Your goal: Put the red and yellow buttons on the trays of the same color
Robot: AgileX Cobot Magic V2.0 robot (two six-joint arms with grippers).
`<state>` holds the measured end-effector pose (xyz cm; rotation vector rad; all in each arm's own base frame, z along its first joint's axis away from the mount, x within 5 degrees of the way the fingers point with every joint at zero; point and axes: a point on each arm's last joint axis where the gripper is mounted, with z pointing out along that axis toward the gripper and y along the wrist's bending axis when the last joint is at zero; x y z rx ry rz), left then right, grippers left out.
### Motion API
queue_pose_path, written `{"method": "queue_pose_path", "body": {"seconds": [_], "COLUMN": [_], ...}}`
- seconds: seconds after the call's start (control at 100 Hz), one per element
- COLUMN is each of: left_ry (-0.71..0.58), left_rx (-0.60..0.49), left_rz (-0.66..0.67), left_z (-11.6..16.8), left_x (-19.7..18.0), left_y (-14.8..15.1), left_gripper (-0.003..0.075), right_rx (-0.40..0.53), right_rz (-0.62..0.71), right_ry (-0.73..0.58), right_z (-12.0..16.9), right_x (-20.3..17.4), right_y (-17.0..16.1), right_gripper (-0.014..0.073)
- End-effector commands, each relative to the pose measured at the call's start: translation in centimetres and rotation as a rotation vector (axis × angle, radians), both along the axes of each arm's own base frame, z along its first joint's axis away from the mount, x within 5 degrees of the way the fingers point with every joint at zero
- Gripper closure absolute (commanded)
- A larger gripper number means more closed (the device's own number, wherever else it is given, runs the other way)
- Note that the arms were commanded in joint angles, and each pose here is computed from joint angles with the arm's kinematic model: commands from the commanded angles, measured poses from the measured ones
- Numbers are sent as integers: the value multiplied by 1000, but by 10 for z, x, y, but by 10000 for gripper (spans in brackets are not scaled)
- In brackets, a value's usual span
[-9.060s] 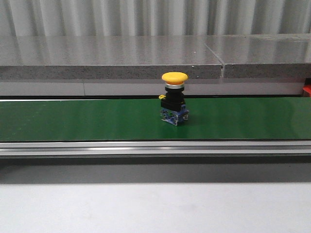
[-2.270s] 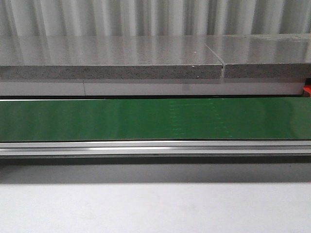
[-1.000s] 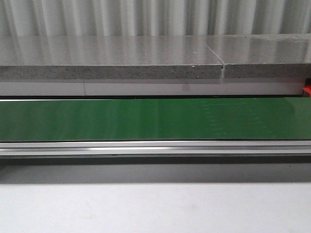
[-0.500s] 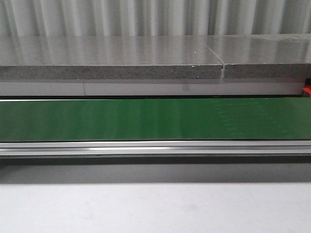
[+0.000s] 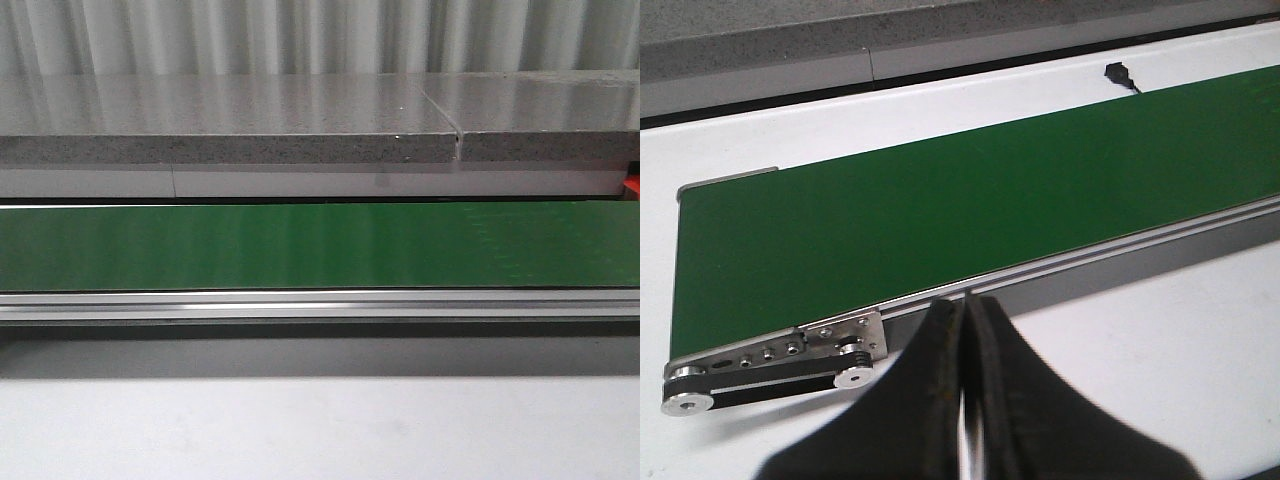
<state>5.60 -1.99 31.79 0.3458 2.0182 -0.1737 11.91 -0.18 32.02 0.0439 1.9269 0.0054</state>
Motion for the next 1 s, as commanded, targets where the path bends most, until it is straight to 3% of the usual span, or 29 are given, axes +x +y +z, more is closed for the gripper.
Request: {"method": "queue_pose_path", "body": {"seconds": [0.0, 0.41, 0.99], "left_ry": [-74, -74, -74], "left_rx": [-40, -40, -40], "left_rz": [-5, -5, -5], "left_z": [13, 13, 13], "left_x": [2, 2, 2], "left_y": [-2, -2, -2], "left_gripper": [741, 741, 741], "right_rx": [-23, -25, -31], "right_rz": [7, 10, 6], "right_ry": [-145, -304, -407], "right_z": [9, -23, -107], "right_x": [-5, -40, -57], "right_y": [0, 1, 1], "right_gripper": [716, 716, 716]}}
